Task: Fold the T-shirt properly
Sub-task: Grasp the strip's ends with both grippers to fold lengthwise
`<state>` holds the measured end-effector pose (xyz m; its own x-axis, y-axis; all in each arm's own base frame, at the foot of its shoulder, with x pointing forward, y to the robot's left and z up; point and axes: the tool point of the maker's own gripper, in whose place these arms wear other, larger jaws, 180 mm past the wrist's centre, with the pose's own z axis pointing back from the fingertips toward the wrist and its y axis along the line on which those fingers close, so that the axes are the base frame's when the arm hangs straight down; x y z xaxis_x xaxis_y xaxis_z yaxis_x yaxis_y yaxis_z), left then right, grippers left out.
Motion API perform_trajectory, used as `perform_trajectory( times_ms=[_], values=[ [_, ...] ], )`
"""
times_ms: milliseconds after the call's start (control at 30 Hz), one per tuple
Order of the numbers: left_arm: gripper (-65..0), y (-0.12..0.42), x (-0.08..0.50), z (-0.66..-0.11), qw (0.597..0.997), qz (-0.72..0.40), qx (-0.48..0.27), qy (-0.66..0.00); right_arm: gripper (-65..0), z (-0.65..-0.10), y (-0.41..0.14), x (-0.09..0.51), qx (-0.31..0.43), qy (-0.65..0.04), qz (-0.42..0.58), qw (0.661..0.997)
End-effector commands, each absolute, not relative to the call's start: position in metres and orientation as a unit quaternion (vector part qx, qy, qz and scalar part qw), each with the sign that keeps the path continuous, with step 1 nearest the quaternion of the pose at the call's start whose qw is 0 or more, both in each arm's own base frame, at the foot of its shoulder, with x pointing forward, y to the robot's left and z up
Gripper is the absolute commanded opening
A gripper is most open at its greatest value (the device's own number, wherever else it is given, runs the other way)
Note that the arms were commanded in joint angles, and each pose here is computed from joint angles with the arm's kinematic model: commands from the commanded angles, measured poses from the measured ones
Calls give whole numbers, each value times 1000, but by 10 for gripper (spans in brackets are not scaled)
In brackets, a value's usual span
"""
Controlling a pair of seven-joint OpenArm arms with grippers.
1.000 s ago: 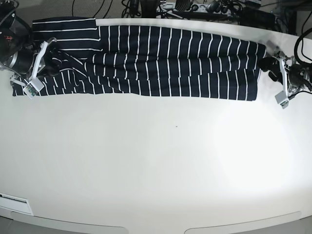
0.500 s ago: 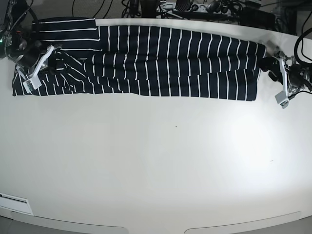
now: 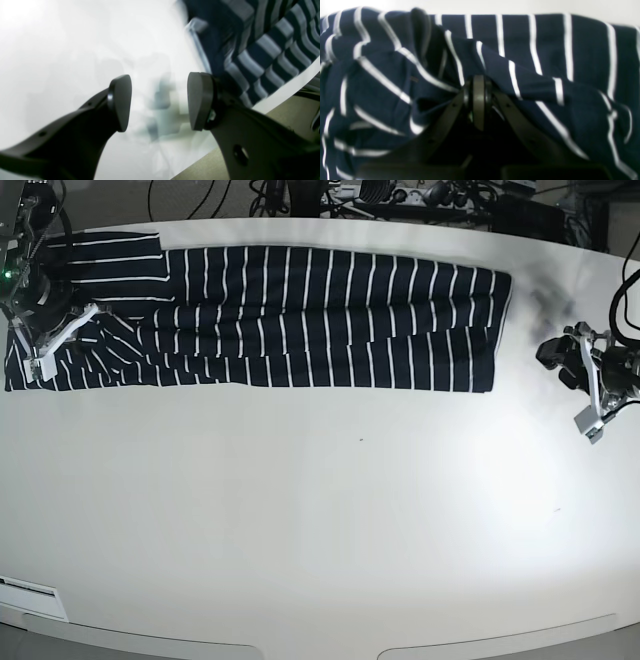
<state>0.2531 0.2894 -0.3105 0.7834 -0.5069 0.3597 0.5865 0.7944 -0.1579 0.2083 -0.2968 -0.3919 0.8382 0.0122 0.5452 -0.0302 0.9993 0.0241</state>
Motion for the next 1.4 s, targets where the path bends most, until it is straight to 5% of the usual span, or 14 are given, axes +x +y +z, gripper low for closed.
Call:
perform_trajectory(
  times_ms=[0,267,433,500,1367],
  values=[
    [-281,294,261,-297,933,-294,-122,-166,-650,-392,-317,201,-28,-261,7,965],
    [-281,275,269,-310,938,-253,-144,-190,-650,-384,-334,210,-75,-266,-16,961],
    [-281,266,298,-286,923,-159,-194,-291,-323,-371,-331,224,-75,-278,-9,957],
    [-281,269,301,-277,915,-129,-210,-320,-256,-370,-331,226,-75,-280,-4,957],
    [-277,201,220,-373,909,23,-333,-249,-256,-332,-314,247,-83,-337,33,937]
  ],
)
